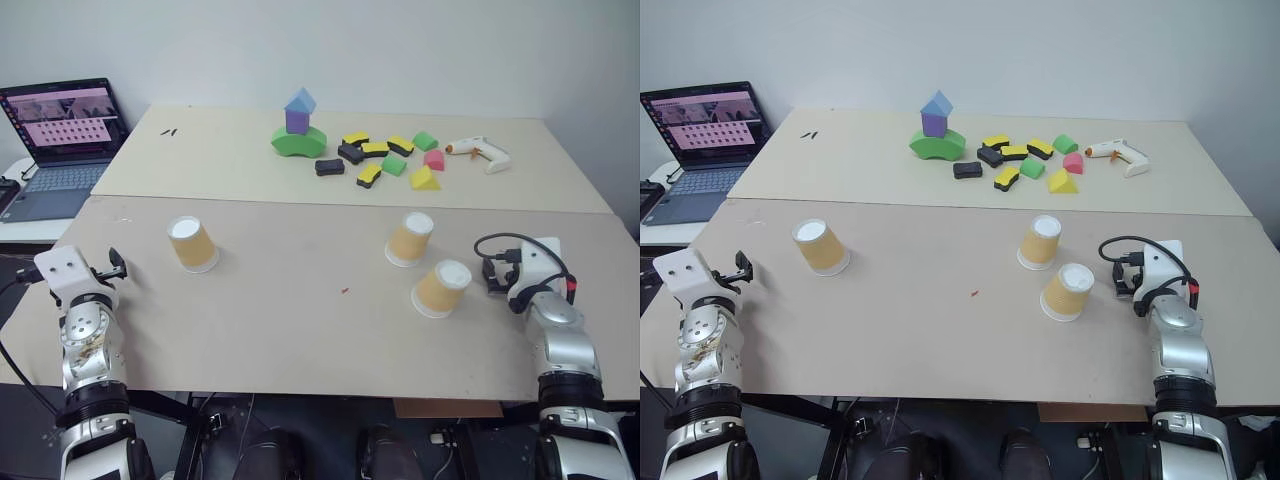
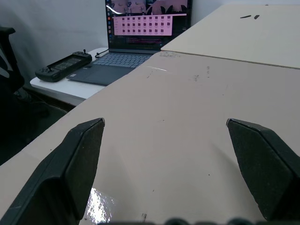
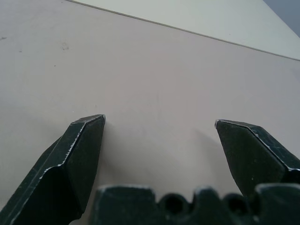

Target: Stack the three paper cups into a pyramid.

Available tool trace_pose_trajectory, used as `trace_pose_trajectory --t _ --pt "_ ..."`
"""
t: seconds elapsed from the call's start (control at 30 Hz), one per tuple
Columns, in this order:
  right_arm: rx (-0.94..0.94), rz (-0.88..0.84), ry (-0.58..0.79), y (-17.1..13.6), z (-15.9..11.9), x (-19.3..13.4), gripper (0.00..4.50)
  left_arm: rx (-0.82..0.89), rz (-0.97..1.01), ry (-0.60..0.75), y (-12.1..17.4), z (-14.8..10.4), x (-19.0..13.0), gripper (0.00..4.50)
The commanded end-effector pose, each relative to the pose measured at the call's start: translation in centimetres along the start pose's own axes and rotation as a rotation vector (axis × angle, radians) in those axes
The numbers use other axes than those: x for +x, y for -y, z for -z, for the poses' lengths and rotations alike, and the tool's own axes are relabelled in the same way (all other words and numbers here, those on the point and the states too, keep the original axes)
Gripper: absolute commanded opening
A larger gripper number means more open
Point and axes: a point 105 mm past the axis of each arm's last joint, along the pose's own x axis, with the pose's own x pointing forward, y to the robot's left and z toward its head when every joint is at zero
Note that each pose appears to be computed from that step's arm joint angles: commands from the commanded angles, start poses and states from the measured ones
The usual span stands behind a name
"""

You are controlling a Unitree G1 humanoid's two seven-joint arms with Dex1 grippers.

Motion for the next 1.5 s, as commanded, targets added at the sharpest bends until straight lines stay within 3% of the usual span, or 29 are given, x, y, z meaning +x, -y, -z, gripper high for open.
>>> trace_pose_trajectory --t 0.03,0.13,0.2,0.33,0.4,0.47,0.5,0.57,0.63,0.77,0.83,0.9,0.93,1.1,1.2,1.3,1.5 --pt "0.001 0.009 0.072 0.4 -1.7 0.0 4.50 -0.031 -0.035 0.025 -0.9 -0.8 0.4 4.45" --pt "0.002 0.012 0.072 0.5 -1.8 0.1 4.50 -0.201 -0.122 -0.037 -1.3 -0.2 1.5 4.45" --pt "-0.002 0.012 0.066 0.5 -1.6 0.0 4.50 -0.246 -0.115 0.013 -0.8 -2.3 2.5 4.45" --pt "-0.002 0.015 0.052 0.7 -1.1 0.0 4.50 -0.443 -0.051 0.203 1.0 -10.2 3.7 4.45" --pt "-0.002 0.018 0.044 0.8 -0.8 -0.1 4.50 -0.492 0.122 0.313 3.8 -15.2 3.2 4.45" --pt "0.000 0.020 0.040 0.8 -0.7 -0.1 4.50 -0.427 0.571 0.402 10.9 -19.3 -0.6 4.45" --pt "0.001 0.020 0.040 0.8 -0.7 -0.1 4.50 -0.374 0.783 0.411 13.9 -19.8 -3.2 4.45" --pt "0.003 0.021 0.040 0.7 -0.7 -0.2 4.50 -0.198 1.177 0.368 18.3 -18.2 -9.4 4.45" --pt "0.002 0.023 0.039 0.8 -0.7 -0.1 4.50 0.001 1.385 0.280 19.6 -14.6 -13.1 4.45" --pt "0.002 0.022 0.043 1.7 -1.0 -0.2 4.50 0.269 1.552 0.152 18.3 -8.8 -15.9 4.45" --pt "-0.018 -0.002 0.058 3.5 -1.9 -0.4 4.50 0.367 1.657 0.086 16.6 -6.5 -17.1 4.45" --pt "-0.031 -0.046 0.082 5.2 -2.9 -0.8 4.50 0.395 1.689 0.072 16.0 -6.1 -17.3 4.45" --pt "-0.072 -0.152 0.075 5.5 -3.1 -1.5 4.50 0.421 1.711 0.079 15.8 -6.1 -17.4 4.45" --pt "-0.149 -0.502 -0.216 8.8 0.1 -5.4 4.50 0.460 1.748 0.050 15.9 -5.5 -17.5 4.45" --pt "-0.155 -0.859 -0.326 6.5 0.3 -9.1 4.50 0.466 1.761 0.050 16.1 -5.3 -17.5 4.45" --pt "-0.146 -1.057 -0.326 3.4 -0.7 -10.7 4.50 0.465 1.749 0.054 16.6 -5.1 -17.3 4.45" --pt "-0.197 -1.051 -0.209 -0.9 -2.8 -8.8 4.50 0.466 1.741 0.061 17.2 -5.1 -17.2 4.45"
